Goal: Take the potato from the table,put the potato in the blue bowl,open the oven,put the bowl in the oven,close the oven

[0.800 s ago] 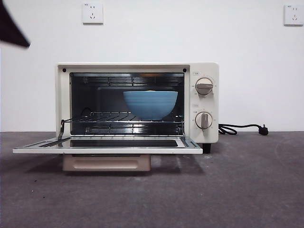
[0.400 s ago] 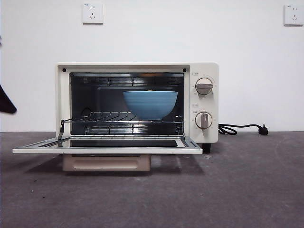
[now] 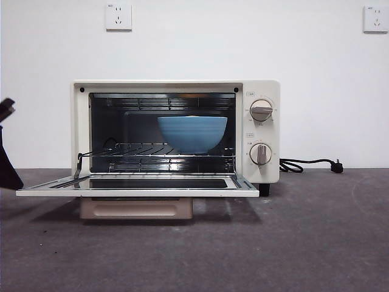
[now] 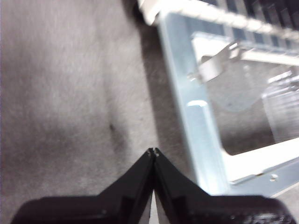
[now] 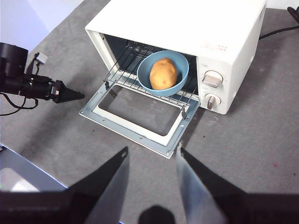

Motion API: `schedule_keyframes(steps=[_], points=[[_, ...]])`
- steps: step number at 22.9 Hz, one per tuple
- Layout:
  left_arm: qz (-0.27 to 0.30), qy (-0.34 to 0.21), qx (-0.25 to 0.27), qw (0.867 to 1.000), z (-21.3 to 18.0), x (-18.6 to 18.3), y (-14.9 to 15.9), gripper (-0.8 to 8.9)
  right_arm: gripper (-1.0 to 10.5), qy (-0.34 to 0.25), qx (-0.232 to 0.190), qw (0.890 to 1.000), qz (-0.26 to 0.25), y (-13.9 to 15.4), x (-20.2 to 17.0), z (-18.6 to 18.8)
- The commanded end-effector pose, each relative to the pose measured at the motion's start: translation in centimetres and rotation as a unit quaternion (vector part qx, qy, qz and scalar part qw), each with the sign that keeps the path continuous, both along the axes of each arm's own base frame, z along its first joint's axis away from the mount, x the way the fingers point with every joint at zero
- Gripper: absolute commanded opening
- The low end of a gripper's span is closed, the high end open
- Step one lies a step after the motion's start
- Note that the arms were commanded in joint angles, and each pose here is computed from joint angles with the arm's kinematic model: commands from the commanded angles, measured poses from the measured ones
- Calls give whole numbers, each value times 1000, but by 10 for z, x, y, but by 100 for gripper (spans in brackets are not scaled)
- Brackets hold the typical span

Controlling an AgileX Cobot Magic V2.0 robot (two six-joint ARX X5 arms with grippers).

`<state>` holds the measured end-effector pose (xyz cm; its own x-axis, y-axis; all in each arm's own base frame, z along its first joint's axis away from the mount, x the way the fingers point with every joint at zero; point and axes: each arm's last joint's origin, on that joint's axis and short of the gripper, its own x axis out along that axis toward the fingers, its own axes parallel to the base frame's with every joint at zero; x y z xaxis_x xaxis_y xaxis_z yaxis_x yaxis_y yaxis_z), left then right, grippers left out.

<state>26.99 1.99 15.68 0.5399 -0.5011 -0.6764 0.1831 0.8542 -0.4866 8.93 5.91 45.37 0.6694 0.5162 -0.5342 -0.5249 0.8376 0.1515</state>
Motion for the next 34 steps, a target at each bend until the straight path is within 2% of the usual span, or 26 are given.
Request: schedule_keyframes(steps=[1, 6, 15, 22, 34], points=[[-15, 13, 0, 1000, -12, 1, -4, -8, 167, -3, -1, 1000, 3, 0, -1, 0], [-46, 31, -11, 998, -26, 5, -17, -8, 167, -3, 0, 1000, 2, 0, 0, 0], [-68, 25, -11, 997, -27, 7, -30, -8, 167, -3, 0, 1000, 2, 0, -1, 0], [-86, 6, -72, 994, -22, 10, -32, -8, 166, -3, -1, 1000, 1, 0, 0, 0], [-69, -40, -156, 984, -7, 22, -25, -8, 166, -3, -1, 1000, 1, 0, -1, 0]])
